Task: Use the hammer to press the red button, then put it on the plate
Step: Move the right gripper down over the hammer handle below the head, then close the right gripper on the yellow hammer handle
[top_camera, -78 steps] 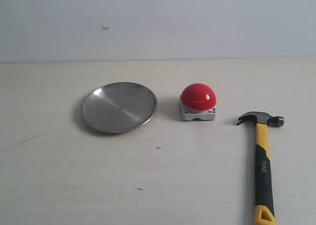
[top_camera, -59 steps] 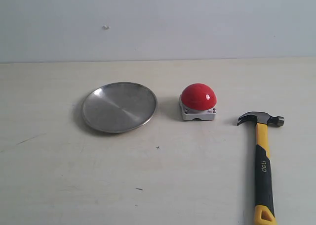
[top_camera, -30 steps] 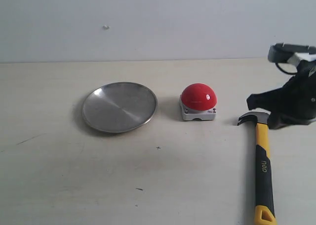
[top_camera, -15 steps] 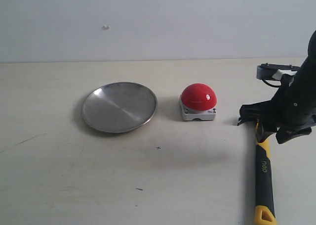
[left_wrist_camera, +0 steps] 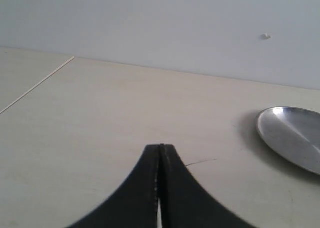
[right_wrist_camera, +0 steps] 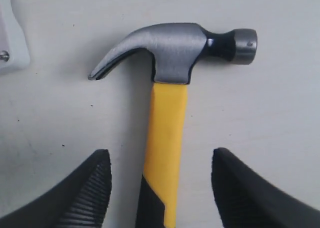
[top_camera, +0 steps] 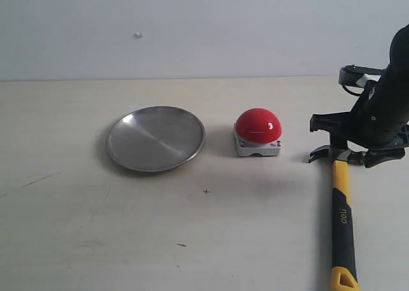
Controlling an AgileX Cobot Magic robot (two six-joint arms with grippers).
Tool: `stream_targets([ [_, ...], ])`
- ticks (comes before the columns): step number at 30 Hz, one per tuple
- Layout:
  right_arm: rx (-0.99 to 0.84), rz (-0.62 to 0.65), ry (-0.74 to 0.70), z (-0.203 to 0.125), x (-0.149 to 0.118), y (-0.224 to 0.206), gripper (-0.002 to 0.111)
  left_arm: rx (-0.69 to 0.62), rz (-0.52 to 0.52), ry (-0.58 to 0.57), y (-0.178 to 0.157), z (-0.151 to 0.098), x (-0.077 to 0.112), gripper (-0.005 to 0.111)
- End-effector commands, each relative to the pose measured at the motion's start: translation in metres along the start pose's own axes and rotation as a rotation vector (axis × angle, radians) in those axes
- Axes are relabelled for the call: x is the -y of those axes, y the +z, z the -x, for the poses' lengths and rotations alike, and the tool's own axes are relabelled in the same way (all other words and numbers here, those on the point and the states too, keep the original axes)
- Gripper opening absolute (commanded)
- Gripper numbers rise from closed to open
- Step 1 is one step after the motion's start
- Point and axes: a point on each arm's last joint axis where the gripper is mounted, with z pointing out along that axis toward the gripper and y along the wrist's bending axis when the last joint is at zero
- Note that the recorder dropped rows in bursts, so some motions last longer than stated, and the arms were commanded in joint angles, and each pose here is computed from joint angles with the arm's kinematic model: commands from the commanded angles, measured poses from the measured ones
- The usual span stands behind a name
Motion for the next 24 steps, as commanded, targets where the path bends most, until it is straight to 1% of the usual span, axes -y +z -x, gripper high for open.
stream_targets([
  [1, -0.027, -0.013, 0.029, 0.005, 0.0, 0.018, 0.058, 0.006, -0.005, 0.006, 0.0, 0.0, 0.0, 0.0],
  [6, -0.033, -0.017, 0.031, 0.012, -0.003, 0.031, 0.058, 0.005, -0.018, 0.009, 0.0, 0.0, 0.001, 0.0],
  [9, -0.057, -0.029, 0.047, 0.011, -0.002, 0.038, 0.058, 0.005, -0.025, 0.01, 0.0, -0.001, 0.001, 0.0],
  [15, -0.059, -0.032, 0.109, 0.011, -0.002, 0.04, 0.056, 0.004, -0.037, 0.012, 0.0, -0.001, 0.002, 0.0],
  [24, -0.073, -0.038, 0.109, 0.01, -0.002, 0.041, 0.055, 0.002, -0.07, 0.018, 0.0, -0.001, 0.004, 0.0],
])
